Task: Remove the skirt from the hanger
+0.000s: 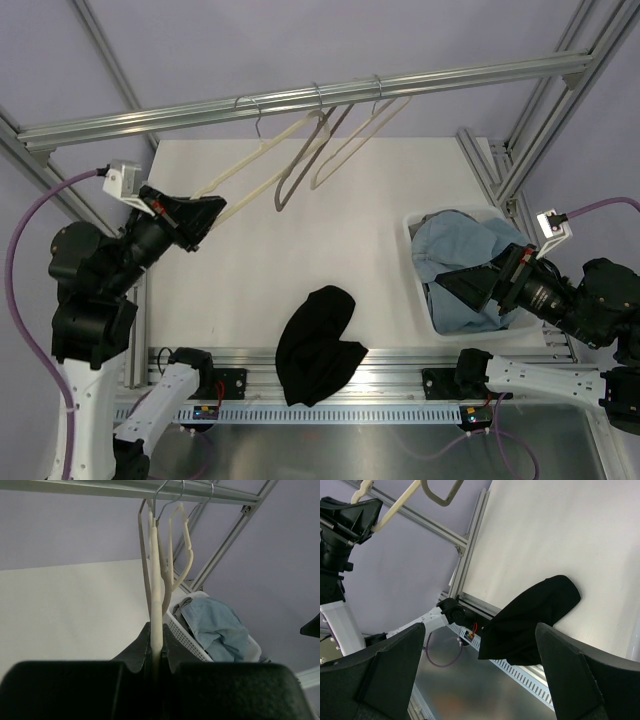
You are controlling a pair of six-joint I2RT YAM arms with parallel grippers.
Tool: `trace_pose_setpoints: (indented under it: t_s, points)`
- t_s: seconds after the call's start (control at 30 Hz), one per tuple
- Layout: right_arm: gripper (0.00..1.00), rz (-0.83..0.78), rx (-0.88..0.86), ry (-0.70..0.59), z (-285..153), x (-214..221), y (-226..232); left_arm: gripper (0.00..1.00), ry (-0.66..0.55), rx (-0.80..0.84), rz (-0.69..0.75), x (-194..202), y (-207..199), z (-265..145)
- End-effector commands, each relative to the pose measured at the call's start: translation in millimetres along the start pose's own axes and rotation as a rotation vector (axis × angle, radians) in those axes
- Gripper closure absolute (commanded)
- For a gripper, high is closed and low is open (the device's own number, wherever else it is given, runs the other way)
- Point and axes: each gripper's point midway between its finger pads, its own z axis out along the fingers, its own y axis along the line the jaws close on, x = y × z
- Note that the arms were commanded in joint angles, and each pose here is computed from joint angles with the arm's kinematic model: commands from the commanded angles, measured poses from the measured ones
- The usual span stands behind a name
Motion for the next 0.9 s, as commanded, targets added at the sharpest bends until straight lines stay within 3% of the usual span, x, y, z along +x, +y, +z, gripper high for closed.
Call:
trace_pose_setpoints:
  t_s: [0.0,0.5,0.87]
  points:
    - [0.01,-0.006,-0.009,-0.017,5,-4,6,1.0,-0.051,0.179,0.096,-29,-31,14]
    - [0.0,-0.009,0.002,-0.004,8,0,4,1.0,0.066,0.248,0.208,-29,-19,53]
    - [0.01,-0.007,0.006,-0.005,9,1,2,1.0,0.101,0.282,0.103,-20,2,67]
